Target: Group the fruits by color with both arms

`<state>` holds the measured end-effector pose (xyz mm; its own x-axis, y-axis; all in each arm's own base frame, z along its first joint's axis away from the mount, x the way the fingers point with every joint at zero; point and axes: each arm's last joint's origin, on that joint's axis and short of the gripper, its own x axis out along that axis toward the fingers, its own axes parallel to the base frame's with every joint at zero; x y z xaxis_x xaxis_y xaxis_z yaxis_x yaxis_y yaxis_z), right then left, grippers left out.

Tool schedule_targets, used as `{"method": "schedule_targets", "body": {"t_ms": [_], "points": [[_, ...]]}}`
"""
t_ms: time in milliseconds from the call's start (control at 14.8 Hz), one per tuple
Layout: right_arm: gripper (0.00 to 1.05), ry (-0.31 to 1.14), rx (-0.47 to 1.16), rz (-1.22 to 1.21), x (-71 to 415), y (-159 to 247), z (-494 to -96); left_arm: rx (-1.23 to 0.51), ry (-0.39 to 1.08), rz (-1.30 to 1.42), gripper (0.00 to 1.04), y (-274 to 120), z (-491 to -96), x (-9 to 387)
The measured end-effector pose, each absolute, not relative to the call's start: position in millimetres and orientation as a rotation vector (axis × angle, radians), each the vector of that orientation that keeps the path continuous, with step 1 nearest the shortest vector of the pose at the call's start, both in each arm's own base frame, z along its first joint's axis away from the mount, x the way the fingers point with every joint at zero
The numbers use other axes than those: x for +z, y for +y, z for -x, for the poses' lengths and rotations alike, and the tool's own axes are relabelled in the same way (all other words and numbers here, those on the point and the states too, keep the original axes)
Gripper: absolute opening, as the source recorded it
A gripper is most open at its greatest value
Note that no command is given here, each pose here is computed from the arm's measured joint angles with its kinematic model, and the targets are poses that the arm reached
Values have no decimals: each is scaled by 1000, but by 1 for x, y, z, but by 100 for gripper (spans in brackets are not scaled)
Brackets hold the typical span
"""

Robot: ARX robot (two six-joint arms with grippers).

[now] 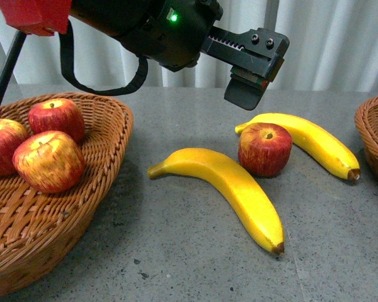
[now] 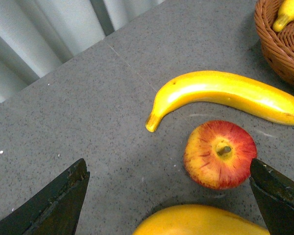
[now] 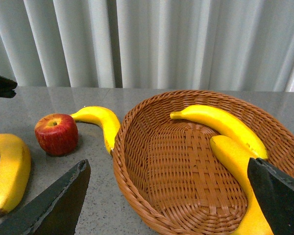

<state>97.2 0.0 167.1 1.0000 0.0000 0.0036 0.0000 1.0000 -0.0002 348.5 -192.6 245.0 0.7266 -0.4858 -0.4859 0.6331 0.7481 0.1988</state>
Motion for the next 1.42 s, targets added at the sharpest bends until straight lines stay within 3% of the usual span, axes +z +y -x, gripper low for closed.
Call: {"method": "schedule_targets", "body": {"t_ms": [406, 1421], "points": [[98, -4, 0, 0, 167, 0, -97, -779, 485, -337, 98, -241, -365, 224], [98, -4, 0, 0, 167, 0, -97, -781, 622, -349, 98, -253, -385, 172]]}}
